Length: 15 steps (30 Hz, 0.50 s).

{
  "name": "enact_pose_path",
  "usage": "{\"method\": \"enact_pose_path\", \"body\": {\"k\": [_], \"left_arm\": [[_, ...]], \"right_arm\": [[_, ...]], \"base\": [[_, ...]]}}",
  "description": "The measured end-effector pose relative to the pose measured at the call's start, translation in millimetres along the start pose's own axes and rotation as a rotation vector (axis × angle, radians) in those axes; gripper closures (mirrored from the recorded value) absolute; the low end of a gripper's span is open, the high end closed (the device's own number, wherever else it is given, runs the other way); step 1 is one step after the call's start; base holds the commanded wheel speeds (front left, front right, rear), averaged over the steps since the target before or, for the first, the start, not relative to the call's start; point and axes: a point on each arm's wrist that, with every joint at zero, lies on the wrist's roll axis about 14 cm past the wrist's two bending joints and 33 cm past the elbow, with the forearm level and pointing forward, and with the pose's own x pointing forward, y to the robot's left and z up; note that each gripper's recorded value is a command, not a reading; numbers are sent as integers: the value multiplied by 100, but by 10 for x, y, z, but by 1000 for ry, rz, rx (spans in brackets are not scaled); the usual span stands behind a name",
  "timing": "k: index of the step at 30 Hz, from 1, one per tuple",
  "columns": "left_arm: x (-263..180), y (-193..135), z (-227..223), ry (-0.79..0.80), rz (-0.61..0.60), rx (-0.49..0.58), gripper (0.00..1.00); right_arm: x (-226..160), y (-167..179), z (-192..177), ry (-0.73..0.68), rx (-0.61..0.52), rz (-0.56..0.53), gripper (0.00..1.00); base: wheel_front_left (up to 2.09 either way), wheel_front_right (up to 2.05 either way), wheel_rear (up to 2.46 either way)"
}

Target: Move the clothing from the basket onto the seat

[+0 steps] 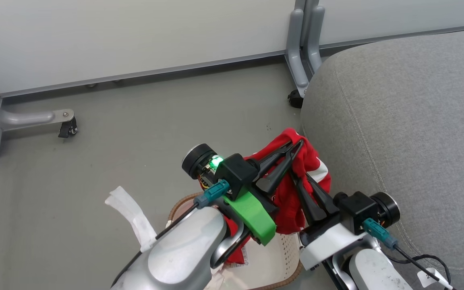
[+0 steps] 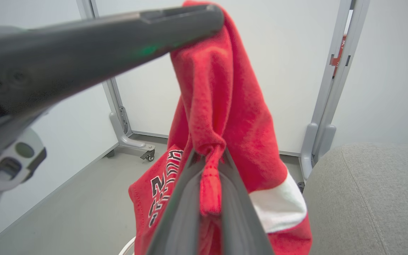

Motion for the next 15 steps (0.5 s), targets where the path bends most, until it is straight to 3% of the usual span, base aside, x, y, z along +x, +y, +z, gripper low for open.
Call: {"method": "enact_pose_path", "body": {"k": [14, 15], "left_arm": [[-12, 30, -58, 15, 9, -8, 100], [-11, 51, -47, 12, 15, -8, 48]], "right_arm": [[11, -6, 1, -2, 9, -2, 100], [12, -8, 2, -3, 11, -3, 100]], "base": [[0, 0, 0], [0, 0, 0]]}}
